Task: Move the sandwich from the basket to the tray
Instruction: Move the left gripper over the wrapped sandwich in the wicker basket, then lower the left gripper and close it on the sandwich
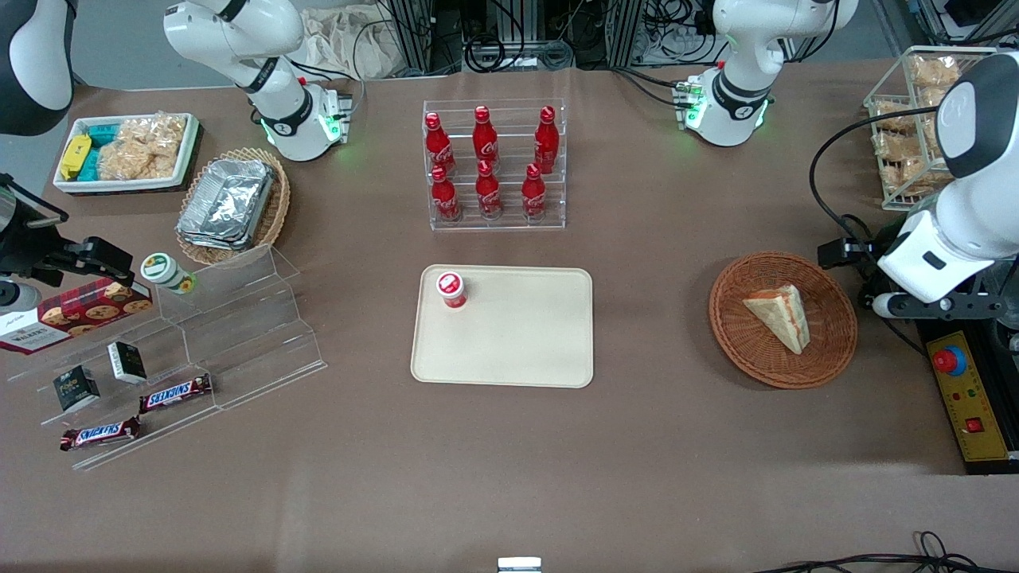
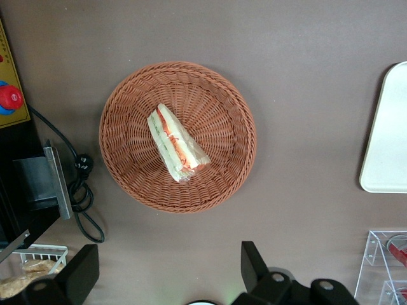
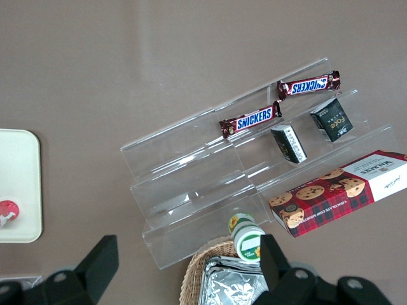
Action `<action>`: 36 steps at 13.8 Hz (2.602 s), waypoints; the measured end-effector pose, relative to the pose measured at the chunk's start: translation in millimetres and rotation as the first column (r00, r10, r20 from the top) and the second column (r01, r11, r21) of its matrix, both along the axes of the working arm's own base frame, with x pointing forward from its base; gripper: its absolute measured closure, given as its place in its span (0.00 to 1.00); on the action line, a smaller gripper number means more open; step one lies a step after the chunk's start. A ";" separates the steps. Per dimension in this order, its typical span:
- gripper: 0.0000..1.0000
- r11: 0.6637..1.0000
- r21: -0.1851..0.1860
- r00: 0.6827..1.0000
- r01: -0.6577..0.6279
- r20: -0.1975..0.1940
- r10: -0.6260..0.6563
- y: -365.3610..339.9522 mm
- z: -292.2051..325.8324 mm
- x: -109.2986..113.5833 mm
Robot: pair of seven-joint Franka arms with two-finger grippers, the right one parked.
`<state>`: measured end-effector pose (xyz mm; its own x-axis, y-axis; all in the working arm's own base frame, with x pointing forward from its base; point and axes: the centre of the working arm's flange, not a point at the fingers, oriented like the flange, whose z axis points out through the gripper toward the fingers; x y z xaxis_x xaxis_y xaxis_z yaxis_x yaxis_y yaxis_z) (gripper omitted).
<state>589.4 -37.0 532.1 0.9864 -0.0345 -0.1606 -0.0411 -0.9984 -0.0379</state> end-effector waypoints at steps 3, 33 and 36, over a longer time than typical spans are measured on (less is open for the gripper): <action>0.00 1.000 0.001 1.000 0.000 -0.011 0.000 0.0 -4.2 1.0; 0.00 0.692 0.036 0.689 -0.721 0.132 0.712 36.7 -251.0 -15.7; 0.00 0.708 0.080 0.711 -0.702 0.138 0.689 38.6 -244.5 -11.6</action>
<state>577.7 1.6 287.6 0.7327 0.6801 -0.0256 0.6728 -0.7295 -0.1230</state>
